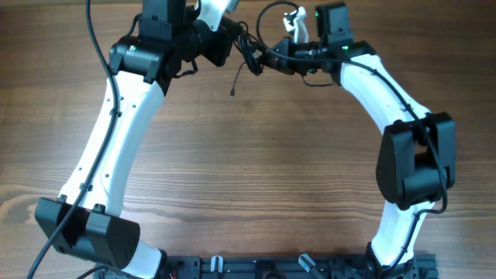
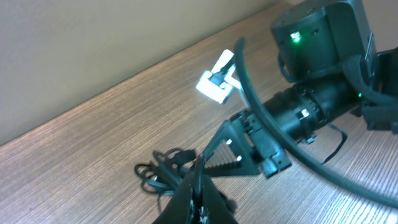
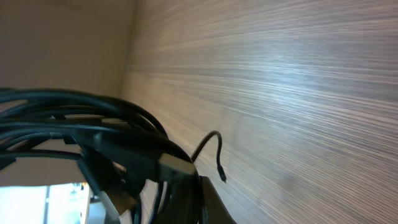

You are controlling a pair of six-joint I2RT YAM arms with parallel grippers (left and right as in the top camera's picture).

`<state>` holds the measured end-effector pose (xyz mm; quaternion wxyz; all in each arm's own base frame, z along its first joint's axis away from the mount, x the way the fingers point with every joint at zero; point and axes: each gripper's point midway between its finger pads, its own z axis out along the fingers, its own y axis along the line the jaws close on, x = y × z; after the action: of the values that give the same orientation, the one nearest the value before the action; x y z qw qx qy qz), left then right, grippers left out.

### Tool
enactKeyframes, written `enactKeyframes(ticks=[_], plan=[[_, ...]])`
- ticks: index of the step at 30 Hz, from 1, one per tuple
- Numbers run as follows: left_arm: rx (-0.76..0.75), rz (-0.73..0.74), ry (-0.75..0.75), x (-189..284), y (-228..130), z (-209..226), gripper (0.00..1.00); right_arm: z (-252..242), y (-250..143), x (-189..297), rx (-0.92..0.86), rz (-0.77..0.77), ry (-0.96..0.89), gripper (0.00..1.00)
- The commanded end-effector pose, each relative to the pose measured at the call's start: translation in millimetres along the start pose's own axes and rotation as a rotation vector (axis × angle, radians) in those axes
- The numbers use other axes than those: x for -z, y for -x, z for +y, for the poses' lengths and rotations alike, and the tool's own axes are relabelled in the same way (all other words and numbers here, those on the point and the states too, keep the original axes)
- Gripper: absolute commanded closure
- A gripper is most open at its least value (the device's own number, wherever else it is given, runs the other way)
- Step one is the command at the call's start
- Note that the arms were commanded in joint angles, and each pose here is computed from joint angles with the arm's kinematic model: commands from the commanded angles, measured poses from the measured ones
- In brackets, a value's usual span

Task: Untangle cables
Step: 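Pull both grippers apart to stretch the cable, then release it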

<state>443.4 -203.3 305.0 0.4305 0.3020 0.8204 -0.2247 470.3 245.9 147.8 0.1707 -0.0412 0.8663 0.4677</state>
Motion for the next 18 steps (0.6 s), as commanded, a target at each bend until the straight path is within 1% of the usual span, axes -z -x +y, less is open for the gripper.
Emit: enactKeyframes(ticks=[1,8,11,18], plan=[[-0.001,-0.048,0.021,20,14,4,0.96,-37,8,15,0.012,-0.029,-0.109,0.96],[0.027,-0.023,0.052,26,5,21,0.96,-82,5,44,-0.04,-0.026,-0.245,0.96],[0.055,-0.009,0.108,34,-2,42,0.96,-96,5,58,-0.06,-0.029,-0.272,0.96],[0.092,0.008,0.183,53,-15,77,0.96,-135,3,95,-0.122,-0.041,-0.373,0.95]])
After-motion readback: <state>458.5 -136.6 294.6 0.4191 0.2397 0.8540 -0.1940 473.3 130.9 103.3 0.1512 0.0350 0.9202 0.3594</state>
